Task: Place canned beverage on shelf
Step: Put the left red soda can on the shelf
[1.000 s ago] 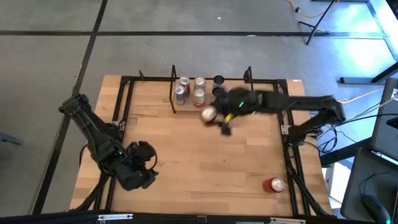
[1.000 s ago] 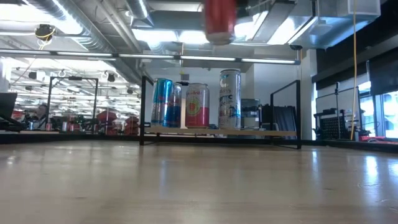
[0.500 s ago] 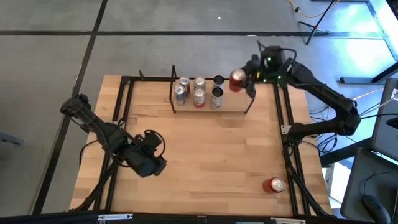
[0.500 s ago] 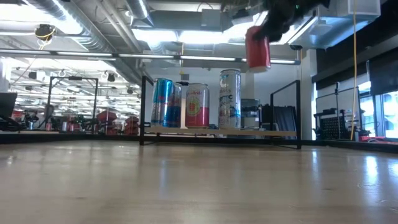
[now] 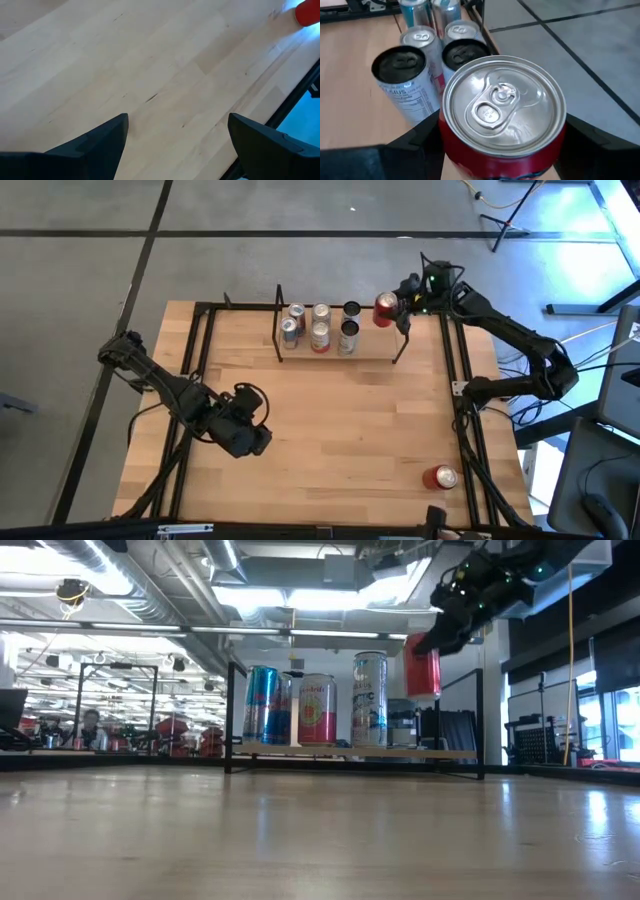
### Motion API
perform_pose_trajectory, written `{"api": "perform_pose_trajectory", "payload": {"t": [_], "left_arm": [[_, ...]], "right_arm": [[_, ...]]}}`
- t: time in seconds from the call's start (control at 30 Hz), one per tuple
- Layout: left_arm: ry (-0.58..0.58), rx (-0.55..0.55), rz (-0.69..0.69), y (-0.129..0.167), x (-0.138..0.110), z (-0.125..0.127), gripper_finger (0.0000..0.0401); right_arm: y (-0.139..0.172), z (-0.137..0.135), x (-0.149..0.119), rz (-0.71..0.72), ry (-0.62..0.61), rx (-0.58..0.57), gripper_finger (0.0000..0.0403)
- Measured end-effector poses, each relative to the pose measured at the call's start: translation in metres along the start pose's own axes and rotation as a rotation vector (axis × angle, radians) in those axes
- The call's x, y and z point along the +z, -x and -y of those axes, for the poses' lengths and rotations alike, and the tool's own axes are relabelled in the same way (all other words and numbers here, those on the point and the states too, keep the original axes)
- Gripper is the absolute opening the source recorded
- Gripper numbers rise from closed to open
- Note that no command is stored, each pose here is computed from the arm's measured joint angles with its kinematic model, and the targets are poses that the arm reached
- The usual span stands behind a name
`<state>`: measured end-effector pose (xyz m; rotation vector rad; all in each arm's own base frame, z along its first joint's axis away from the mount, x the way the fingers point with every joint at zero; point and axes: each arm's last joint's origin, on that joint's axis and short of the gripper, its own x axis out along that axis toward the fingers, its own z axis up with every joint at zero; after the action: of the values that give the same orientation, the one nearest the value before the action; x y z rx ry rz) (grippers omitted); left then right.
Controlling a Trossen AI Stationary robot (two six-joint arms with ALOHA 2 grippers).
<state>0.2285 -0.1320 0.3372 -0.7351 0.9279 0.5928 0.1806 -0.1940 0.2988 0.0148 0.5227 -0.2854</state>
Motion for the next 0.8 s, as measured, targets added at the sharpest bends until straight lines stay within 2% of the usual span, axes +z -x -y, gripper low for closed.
{"api": "perform_pose_trajectory", "payload": {"t": [0.43, 0.8], "left_arm": [[0.008, -0.009, 0.002, 0.000, 0.001, 0.001, 0.0328], [0.009, -0.009, 0.002, 0.000, 0.001, 0.001, 0.0328]], "right_arm": [[-0.043, 0.012, -0.024, -0.082, -0.089, 0.025, 0.0265], [-0.073, 0.004, -0.034, -0.156, -0.051, 0.047, 0.0265]]}}
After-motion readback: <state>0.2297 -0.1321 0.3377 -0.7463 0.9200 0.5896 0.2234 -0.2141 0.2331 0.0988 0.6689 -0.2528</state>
